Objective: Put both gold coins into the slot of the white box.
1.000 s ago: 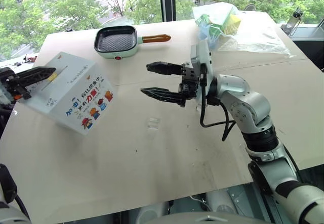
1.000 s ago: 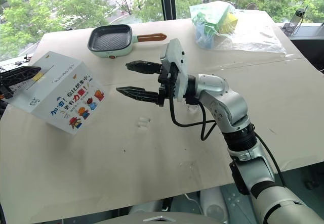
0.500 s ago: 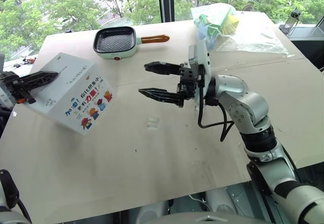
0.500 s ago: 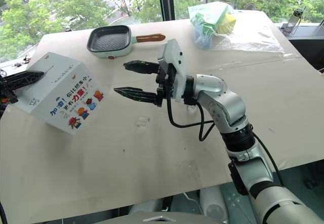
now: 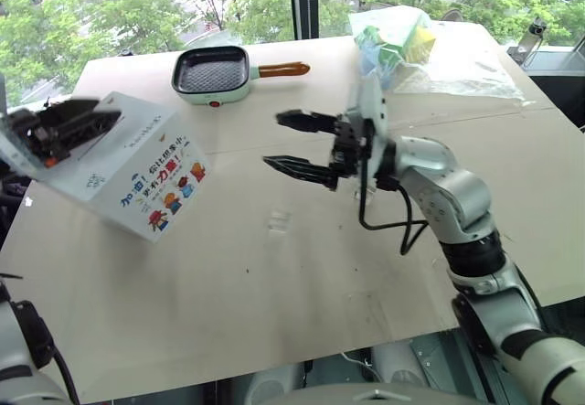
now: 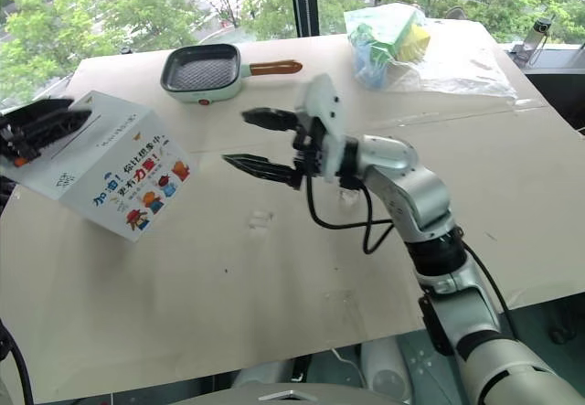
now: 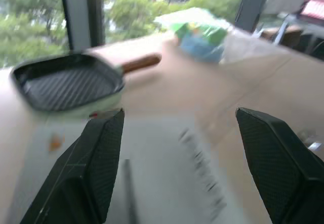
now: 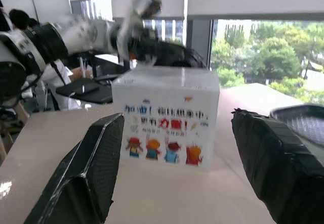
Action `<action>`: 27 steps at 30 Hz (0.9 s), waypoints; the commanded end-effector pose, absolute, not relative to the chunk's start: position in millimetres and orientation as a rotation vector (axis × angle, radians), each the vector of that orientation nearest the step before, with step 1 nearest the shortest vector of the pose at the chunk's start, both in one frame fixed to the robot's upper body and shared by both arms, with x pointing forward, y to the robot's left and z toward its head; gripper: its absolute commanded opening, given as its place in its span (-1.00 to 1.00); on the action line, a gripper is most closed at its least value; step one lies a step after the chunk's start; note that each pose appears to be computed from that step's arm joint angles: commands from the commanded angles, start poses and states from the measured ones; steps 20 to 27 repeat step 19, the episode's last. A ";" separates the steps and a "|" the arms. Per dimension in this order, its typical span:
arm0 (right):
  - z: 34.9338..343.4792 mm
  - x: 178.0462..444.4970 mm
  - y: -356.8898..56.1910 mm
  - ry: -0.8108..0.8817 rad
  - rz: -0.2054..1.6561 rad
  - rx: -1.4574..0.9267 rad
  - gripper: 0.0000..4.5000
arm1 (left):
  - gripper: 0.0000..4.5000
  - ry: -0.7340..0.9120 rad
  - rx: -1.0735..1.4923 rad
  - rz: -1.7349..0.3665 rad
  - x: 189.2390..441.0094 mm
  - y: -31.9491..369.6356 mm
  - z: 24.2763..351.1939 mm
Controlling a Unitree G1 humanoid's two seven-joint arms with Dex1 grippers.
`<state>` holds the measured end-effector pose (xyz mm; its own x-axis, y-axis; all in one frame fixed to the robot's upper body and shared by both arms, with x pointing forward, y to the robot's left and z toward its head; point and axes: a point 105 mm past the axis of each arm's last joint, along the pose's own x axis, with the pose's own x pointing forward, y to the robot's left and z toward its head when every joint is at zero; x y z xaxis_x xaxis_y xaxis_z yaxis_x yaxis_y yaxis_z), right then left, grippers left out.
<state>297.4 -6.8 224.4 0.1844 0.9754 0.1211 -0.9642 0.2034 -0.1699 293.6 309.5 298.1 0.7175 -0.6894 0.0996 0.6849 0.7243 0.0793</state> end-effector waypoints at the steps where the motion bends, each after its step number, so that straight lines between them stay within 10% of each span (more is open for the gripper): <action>1: 222.0 290.2 -42.4 -0.248 1.305 -0.088 0.62 | 0.58 -0.044 0.079 -0.887 264.9 241.0 279.0; 9: 156.4 282.9 -111.9 -0.061 1.091 -0.153 0.62 | 0.58 0.112 0.089 -0.770 226.6 166.1 165.6; 14: 117.9 272.0 -133.9 0.029 1.072 -0.137 0.99 | 0.61 0.213 0.180 -0.656 215.8 170.0 103.1; 27: 94.5 272.0 -152.7 0.028 1.015 -0.234 0.99 | 0.61 0.244 0.166 -0.659 206.0 174.7 79.6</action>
